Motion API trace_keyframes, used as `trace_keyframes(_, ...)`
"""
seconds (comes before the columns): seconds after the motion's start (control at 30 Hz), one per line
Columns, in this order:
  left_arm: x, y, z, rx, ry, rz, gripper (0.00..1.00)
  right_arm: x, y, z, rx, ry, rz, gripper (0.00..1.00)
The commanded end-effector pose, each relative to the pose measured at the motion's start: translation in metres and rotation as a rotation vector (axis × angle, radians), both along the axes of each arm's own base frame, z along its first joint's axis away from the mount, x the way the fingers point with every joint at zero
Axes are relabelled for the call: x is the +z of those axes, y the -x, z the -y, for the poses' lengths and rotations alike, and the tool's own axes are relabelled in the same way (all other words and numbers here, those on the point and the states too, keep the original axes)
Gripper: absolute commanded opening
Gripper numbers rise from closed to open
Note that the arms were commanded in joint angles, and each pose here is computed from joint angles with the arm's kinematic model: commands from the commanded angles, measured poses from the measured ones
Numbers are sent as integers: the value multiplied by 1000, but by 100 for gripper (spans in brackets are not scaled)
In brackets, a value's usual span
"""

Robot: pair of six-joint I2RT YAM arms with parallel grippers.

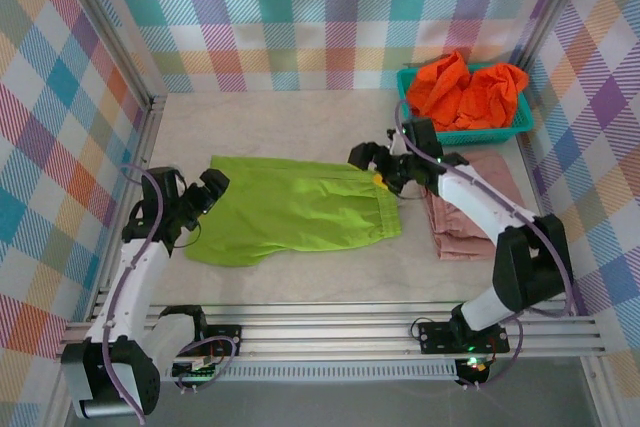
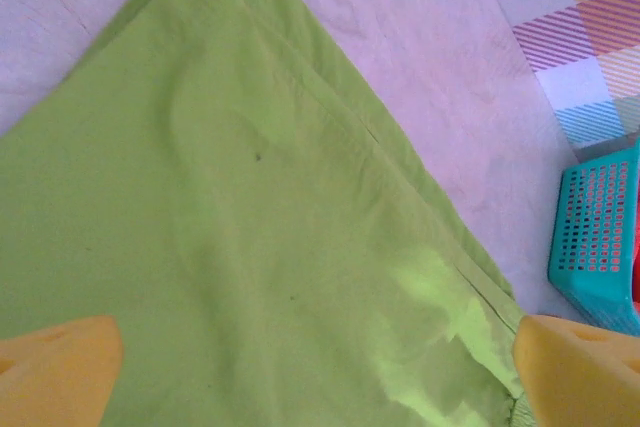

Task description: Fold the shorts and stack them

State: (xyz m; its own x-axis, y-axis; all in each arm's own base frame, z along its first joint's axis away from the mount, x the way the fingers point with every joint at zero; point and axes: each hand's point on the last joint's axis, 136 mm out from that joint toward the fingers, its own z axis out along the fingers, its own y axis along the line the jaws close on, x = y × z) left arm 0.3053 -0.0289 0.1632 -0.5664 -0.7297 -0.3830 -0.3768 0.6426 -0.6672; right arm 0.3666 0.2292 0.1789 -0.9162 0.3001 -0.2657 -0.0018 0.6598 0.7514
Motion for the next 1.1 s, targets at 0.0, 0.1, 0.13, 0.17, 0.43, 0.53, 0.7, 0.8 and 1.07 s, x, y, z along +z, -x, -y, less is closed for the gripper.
trace_keyframes(0.0, -30, -3, 11, -23, 53, -60, 100, -24, -19, -3, 21, 20, -52, 98)
trace_keyframes(0.1, -59, -6, 11, -21, 44, -101, 100, -40, -33, -8, 25, 4, -94, 97)
trace_keyframes(0.13, -72, -4, 10, -18, 36, -131, 100, -46, -37, -8, 21, -5, -108, 97)
trace_keyframes(0.17, -83, -2, 9, -15, 27, -155, 100, -49, -41, -9, 19, -17, -116, 97)
trace_keyframes(0.43, -158, 33, -12, 53, -77, -405, 100, -89, -70, 11, -41, -17, -160, 97)
trace_keyframes(0.53, -170, 43, -16, 69, -99, -450, 100, -110, -75, 19, -65, -14, -205, 97)
trace_keyframes(0.7, -166, 47, -21, 90, -117, -442, 100, -135, -75, 28, -105, -8, -259, 97)
trace_keyframes(0.8, -160, 50, -25, 96, -145, -434, 100, -137, -74, 33, -120, -11, -255, 97)
trace_keyframes(1.07, -103, 27, -18, 37, -143, -309, 100, -56, -69, 26, -14, 18, 8, 97)
